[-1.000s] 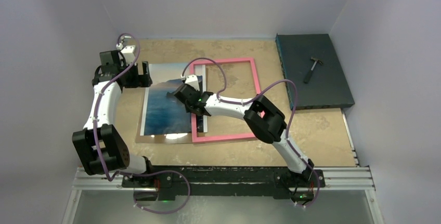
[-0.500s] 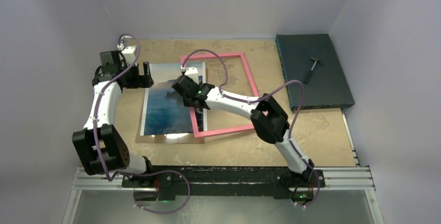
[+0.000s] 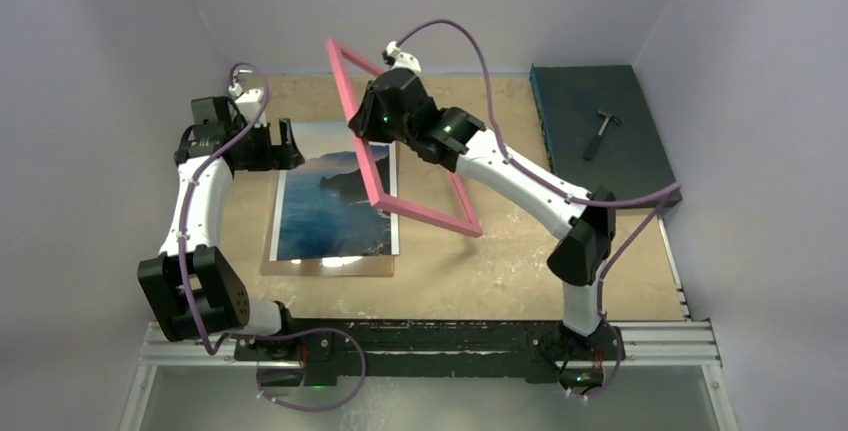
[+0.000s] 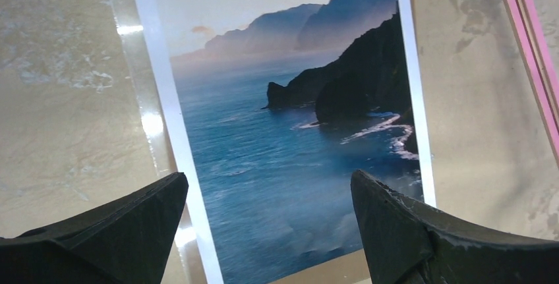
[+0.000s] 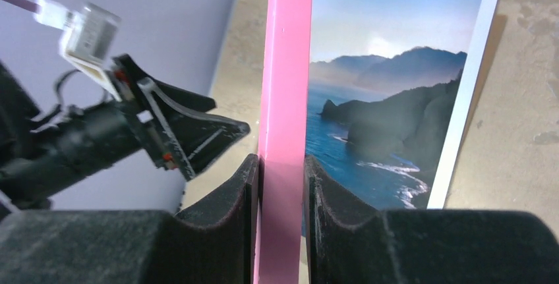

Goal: Put the photo into the frame

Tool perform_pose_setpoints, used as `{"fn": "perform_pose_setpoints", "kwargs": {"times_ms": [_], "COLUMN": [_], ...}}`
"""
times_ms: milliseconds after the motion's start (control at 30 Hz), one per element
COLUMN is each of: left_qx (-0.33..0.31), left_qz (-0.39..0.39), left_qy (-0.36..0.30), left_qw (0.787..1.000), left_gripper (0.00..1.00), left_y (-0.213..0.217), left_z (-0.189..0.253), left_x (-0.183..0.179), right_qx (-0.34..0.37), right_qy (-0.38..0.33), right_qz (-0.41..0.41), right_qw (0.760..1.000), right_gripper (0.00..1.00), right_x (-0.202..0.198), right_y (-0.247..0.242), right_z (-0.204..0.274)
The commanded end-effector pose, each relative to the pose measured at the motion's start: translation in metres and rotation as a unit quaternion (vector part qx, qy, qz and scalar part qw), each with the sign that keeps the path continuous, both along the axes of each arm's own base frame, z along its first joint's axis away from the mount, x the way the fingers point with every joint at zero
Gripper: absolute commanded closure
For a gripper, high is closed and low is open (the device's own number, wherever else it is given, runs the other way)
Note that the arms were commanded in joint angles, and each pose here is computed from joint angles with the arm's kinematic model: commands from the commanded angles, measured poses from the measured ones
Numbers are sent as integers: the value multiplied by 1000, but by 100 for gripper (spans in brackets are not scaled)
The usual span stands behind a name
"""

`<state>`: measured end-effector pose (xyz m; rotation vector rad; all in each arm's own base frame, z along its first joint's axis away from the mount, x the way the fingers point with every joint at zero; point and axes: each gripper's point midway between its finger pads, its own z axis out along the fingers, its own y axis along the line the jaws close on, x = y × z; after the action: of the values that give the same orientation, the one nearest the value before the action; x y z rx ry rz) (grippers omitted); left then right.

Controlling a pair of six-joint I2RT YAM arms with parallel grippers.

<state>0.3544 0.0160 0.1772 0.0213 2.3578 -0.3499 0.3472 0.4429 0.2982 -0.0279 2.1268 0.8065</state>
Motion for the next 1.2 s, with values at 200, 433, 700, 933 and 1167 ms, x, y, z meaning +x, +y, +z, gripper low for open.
{"fn": "perform_pose_setpoints", "kwargs": {"times_ms": [200, 433, 700, 933, 1167], "left_qx": [-49, -85, -179, -239, -240], "left_qz": [-50, -41, -36, -32, -31], "left_qy": [-20, -20, -25, -15, -30], "left_qw": [997, 995, 983, 970, 970], "left_gripper": [0, 0, 0, 0, 0], "left_y": [-68, -86, -114, -143, -160], "left_z": [10, 2, -5, -10, -8], "left_x": [-5, 2, -2, -4, 3], "right_qx": [167, 244, 374, 434, 466], "right_qy": [-31, -32, -44, -31, -18], "right_qz": [42, 30, 49, 55, 58], "right_qw": [985, 969, 925, 899, 883], "right_gripper": [100, 100, 100, 100, 100], "right_x": [-22, -30, -46, -53, -51], "right_y": [-20, -39, -48, -52, -47], "right_z": [108, 134, 196, 212, 210]}}
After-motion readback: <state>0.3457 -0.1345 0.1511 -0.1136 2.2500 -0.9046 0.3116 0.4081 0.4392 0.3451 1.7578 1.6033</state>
